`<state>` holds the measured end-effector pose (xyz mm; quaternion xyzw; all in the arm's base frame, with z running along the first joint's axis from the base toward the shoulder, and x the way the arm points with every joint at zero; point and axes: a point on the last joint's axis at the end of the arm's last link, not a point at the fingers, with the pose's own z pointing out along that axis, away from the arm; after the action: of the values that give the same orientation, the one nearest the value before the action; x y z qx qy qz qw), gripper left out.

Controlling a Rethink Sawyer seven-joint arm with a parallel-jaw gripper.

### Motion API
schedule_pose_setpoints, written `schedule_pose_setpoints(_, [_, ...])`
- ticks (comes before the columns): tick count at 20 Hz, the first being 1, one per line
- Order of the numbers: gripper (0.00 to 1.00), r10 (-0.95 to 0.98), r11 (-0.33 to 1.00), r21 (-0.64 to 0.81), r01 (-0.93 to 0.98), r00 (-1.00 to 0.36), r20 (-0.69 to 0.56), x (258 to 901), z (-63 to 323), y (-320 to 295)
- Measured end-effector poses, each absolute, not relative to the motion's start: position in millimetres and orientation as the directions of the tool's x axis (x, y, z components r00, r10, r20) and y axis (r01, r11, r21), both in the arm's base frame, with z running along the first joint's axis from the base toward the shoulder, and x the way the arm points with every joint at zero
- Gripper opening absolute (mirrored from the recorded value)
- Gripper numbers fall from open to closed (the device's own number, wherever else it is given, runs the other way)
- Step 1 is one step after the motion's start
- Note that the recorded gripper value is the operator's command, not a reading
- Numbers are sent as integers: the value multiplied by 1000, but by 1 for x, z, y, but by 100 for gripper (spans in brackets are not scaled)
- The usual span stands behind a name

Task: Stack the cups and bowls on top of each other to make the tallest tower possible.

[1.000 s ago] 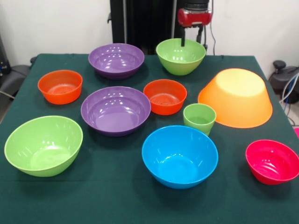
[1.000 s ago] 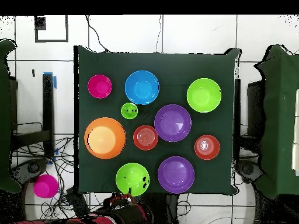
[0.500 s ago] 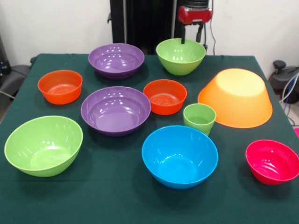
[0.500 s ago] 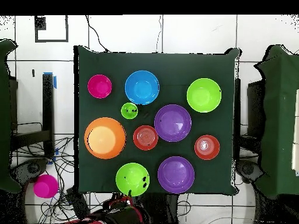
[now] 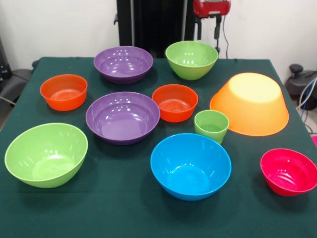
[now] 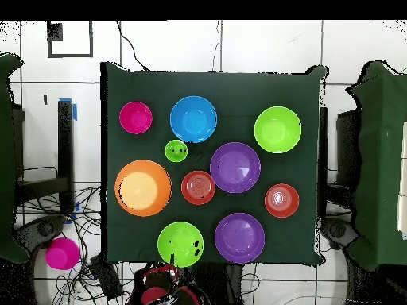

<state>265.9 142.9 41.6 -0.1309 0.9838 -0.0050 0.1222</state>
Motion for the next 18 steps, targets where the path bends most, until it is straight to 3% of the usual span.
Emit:
schedule_pose_setpoints(8, [100,-279,960,-74,-269,-934,-222,302,67,114])
schedule_pose_setpoints(18, [100,-400,916,-128,-380,-892,-211,327,57,72])
